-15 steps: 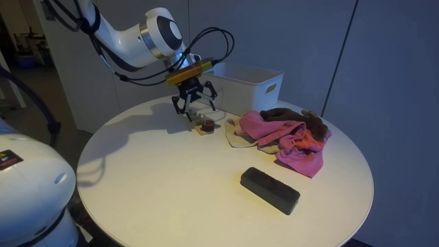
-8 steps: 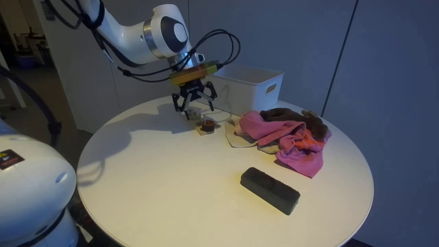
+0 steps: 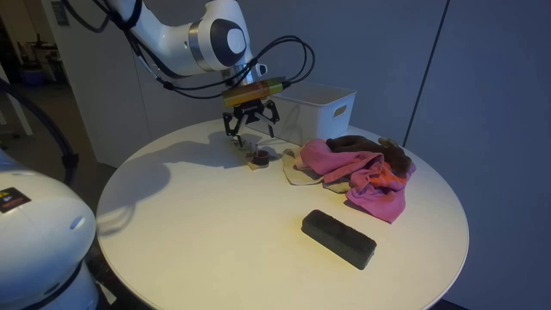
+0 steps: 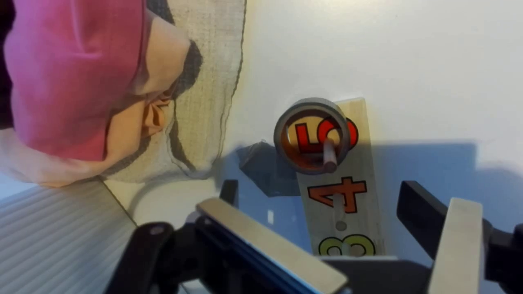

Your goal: Move the rings to the fifth stick, then move them up the line

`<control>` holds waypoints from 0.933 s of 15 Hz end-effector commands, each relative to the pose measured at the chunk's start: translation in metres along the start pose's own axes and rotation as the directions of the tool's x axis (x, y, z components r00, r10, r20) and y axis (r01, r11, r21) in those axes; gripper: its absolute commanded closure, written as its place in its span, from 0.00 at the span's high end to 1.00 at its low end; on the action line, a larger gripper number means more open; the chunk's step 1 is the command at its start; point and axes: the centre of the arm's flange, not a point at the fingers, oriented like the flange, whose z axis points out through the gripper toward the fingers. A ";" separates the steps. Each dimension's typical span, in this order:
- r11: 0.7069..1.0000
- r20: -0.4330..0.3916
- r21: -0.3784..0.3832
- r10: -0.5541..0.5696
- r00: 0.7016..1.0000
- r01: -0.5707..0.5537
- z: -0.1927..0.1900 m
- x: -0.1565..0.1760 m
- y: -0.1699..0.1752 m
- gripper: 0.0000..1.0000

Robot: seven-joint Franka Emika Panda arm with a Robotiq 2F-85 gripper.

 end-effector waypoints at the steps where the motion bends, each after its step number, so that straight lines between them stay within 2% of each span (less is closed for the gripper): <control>1: 1.000 0.000 0.000 0.000 1.000 0.000 0.000 0.000 0.000 1.00; 8: 1.000 -0.034 0.026 -0.006 0.999 0.007 0.002 -0.010 0.013 1.00; 14: 0.993 -0.105 0.097 -0.050 0.993 0.060 0.017 -0.016 0.030 1.00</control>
